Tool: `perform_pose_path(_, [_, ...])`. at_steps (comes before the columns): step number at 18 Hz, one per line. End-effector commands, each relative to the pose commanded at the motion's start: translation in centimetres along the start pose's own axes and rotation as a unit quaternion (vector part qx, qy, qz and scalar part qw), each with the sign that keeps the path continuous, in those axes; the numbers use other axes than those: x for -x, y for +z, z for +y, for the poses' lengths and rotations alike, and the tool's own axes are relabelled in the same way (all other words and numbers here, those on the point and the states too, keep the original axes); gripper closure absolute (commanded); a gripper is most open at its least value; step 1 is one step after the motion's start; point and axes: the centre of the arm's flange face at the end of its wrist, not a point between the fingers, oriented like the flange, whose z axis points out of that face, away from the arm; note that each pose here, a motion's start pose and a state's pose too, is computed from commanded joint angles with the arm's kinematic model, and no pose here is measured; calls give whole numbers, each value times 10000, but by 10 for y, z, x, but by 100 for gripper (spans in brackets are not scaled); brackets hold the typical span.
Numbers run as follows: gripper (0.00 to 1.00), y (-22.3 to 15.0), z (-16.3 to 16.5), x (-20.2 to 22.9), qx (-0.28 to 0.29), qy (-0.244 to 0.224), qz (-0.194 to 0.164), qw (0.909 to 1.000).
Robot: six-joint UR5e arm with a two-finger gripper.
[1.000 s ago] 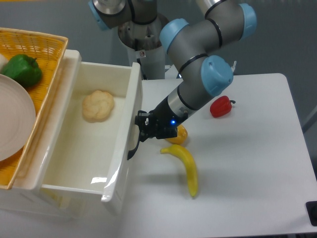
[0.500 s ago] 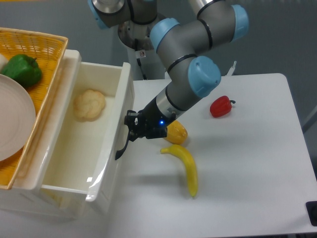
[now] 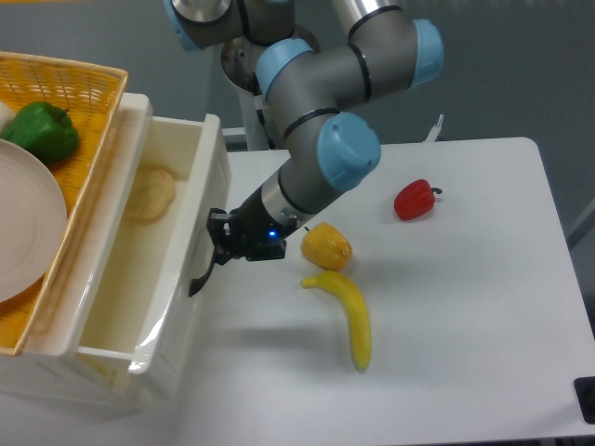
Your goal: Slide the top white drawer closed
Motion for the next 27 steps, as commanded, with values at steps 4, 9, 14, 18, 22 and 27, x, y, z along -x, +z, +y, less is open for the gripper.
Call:
perform_pose_path(4, [100,8,-2,-13,56,16,16,10000])
perform_pose_path(9, [100,20,-6,-28,66,66,-10,10000])
perform_pose_path(14, [100,34,-7,-42,111,121,-23,9999])
perform_pose_path(18, [100,39,-8,-47,146,102,-16,9998])
perform_pose_path(22, [100,37,-8,-43,113,118,-44,9999])
perform_pose_path(27, [57,-29,-6,20,-457,-238,-356,9980])
